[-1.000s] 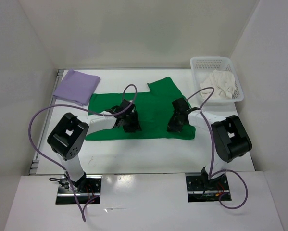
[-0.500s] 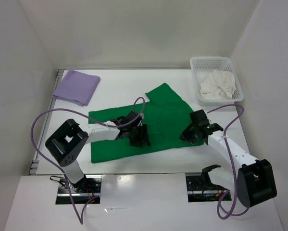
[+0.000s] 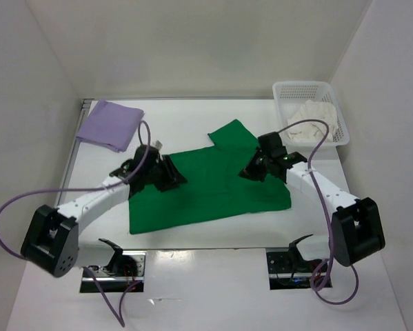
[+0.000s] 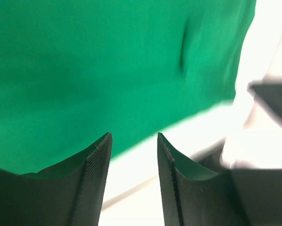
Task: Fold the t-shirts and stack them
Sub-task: Fold the flattened tshirt in 1/3 of the way, then grap the side of the flattened tshirt furthest away from the robot with both arms
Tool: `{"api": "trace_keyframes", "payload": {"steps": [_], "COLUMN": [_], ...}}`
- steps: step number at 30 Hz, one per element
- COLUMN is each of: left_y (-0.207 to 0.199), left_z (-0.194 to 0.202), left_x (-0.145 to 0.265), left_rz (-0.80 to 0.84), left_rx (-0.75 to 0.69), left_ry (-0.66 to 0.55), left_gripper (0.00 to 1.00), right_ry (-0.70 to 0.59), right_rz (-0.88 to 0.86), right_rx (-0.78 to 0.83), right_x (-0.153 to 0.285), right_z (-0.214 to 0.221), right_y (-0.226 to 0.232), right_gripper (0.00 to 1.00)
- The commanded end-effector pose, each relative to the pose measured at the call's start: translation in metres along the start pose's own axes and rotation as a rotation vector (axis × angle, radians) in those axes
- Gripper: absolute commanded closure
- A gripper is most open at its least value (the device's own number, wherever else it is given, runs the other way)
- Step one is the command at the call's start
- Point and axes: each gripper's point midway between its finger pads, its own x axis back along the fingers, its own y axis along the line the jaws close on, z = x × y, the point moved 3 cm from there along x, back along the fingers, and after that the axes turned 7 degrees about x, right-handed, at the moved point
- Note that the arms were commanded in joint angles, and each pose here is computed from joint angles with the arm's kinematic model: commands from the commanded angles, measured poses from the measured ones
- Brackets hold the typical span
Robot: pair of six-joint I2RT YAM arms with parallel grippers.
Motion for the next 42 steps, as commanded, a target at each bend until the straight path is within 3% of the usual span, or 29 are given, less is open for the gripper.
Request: {"api": "trace_keyframes", "payload": {"steps": [1,3,5,7,9,15,17,19,20,21,23,24,26,28,32,35,38,39,42], "left_y": [0.001,0.002,-0.021,-0.043,-0.039,-0.046,-0.054,-0.058,-0.074,-0.072,-0.064,-0.040,-0.008,0.010,0.020,0.033,0.082,0.092,0.125], "left_z": [0.069,0.071,0.073,0.072,0.073,0.064,0.053,0.038,0.029,0.026,0.005,-0.016,-0.045,-0.061,-0.102,-0.129,-0.165,-0.172,-0.186], "left_x": [0.010,0.017,0.027,0.037,0.031,0.016,0.022,0.030,0.040,0.043,0.052,0.051,0.055,0.056,0.065,0.067,0.065,0.064,0.050], "left_rz": [0.077,0.036,0.112,0.207,0.216,0.212,0.213,0.223,0.262,0.248,0.242,0.188,0.134,0.085,-0.008,-0.095,-0.177,-0.199,-0.256], "left_rx": [0.103,0.098,0.032,-0.025,-0.026,-0.090,-0.118,-0.154,-0.178,-0.175,-0.146,-0.085,-0.036,-0.074,-0.117,-0.081,0.056,0.083,0.156], "left_ry": [0.201,0.191,0.131,0.092,0.089,0.132,0.090,0.022,-0.024,-0.050,-0.150,-0.187,-0.217,-0.254,-0.341,-0.386,-0.411,-0.412,-0.371], "left_gripper": [0.49,0.43,0.36,0.27,0.23,0.05,0.04,0.04,0.09,0.22,0.38,0.50,0.64,0.78,0.70,0.77,0.81,0.79,0.62], "right_ry": [0.079,0.143,0.181,0.156,0.126,0.161,0.161,0.135,0.131,0.121,0.090,0.091,0.075,0.067,-0.010,-0.035,-0.070,-0.097,-0.109], "right_rz": [-0.179,-0.231,-0.240,-0.250,-0.350,-0.396,-0.386,-0.379,-0.382,-0.366,-0.336,-0.298,-0.225,-0.220,-0.243,-0.234,-0.208,-0.195,-0.200], "right_rx": [0.087,0.101,0.112,0.112,0.136,0.210,0.204,0.190,0.199,0.208,0.241,0.249,0.261,0.279,0.306,0.274,0.251,0.242,0.247], "right_x": [0.003,0.007,0.006,0.008,0.013,0.002,-0.005,-0.009,-0.010,-0.012,-0.019,-0.021,-0.033,-0.036,-0.033,-0.034,-0.038,-0.037,-0.039], "right_z": [0.040,0.068,0.080,0.076,0.068,0.071,0.065,0.052,0.049,0.046,0.036,0.033,0.028,0.023,-0.006,-0.029,-0.053,-0.062,-0.077], "right_y": [0.039,0.053,0.059,0.066,0.087,0.105,0.101,0.098,0.102,0.102,0.107,0.106,0.099,0.097,0.106,0.098,0.086,0.085,0.083], "right_gripper": [0.88,0.88,0.86,0.78,0.66,0.60,0.64,0.77,0.79,0.85,0.87,0.89,0.90,0.91,0.89,0.89,0.87,0.87,0.87]}}
